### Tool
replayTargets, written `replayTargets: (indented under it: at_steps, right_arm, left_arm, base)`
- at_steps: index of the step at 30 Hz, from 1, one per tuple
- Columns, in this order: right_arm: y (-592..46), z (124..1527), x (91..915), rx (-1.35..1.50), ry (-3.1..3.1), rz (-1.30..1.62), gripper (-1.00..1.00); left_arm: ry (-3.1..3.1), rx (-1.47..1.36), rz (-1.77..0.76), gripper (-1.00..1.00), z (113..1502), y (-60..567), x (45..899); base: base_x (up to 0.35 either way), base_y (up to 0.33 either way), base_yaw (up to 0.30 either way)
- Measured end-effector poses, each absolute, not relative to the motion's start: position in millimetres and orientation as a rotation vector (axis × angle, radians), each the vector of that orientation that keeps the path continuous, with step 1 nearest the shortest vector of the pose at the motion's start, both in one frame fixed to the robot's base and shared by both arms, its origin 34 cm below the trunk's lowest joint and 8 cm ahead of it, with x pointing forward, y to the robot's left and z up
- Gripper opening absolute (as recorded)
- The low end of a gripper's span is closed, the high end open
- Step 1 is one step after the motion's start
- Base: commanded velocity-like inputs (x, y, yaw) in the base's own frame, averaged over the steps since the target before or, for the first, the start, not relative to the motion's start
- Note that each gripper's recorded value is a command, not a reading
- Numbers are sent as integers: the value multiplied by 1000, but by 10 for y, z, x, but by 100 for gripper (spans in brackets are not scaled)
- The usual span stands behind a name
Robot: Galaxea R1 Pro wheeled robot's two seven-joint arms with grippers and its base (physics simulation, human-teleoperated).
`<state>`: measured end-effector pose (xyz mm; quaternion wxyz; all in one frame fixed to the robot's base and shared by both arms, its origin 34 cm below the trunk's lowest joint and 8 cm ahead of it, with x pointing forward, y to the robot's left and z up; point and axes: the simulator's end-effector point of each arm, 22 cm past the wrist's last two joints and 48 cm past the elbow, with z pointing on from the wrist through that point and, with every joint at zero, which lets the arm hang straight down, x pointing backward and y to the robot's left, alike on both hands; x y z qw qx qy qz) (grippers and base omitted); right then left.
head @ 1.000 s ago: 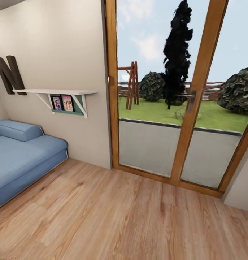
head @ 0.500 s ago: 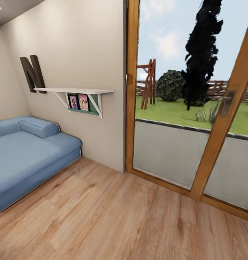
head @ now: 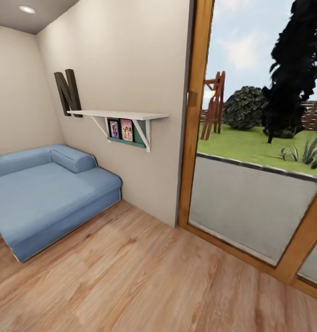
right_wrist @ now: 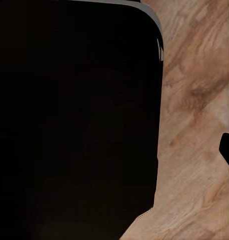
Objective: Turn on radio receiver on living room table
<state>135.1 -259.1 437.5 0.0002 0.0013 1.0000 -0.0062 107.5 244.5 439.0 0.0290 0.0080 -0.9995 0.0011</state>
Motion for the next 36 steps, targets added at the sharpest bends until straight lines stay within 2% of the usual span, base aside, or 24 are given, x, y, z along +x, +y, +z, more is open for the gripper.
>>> replayTargets:
  at_steps: [36]
  right_arm:
    - [-2591, 4377, 1257, 4, 3166, -20, 100]
  left_arm:
    - [-3059, 26, 1, 100, 4399, 2457, 981]
  base:
    - [323, 0, 268]
